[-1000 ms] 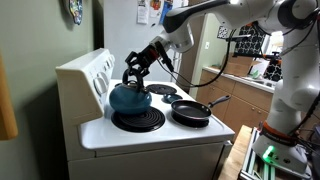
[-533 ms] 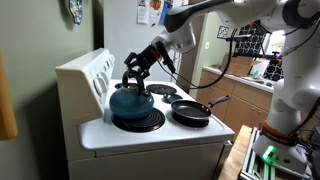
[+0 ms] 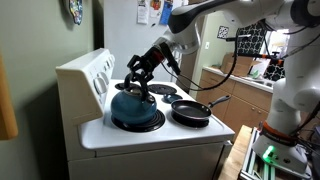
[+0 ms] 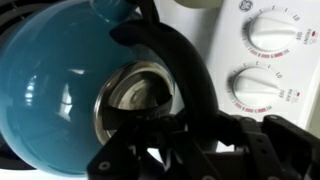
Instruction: Move the blue teapot from the right to the left cooker
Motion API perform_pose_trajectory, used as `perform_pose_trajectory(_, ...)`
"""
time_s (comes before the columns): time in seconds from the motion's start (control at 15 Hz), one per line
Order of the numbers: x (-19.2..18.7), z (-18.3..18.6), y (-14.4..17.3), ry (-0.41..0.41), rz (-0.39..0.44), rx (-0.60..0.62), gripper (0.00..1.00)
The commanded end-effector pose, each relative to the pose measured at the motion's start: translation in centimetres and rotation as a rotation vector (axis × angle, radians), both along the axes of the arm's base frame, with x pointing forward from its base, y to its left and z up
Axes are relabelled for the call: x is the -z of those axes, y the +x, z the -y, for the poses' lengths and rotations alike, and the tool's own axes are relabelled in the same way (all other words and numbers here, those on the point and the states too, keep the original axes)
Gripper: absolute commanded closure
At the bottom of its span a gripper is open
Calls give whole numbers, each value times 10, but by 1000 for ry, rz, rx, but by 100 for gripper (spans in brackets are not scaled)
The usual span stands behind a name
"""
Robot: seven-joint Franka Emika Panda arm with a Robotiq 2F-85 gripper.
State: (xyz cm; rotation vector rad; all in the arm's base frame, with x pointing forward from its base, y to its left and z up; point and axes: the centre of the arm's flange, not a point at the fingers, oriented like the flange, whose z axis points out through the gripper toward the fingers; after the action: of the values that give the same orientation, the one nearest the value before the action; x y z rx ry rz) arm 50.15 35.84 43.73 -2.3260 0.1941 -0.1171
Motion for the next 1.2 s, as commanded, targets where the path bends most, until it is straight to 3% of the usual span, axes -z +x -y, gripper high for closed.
perform_pose_trajectory(0.0,-19,11,-25,5,-22,18,98)
perform_pose_trajectory(1.0,-13,29,-24,-13,2,37,98)
perform_pose_trajectory(1.07,-13,30,-25,-14,-2,42,93)
perform_pose_trajectory(1.13,-14,30,-25,-13,-3,48,66)
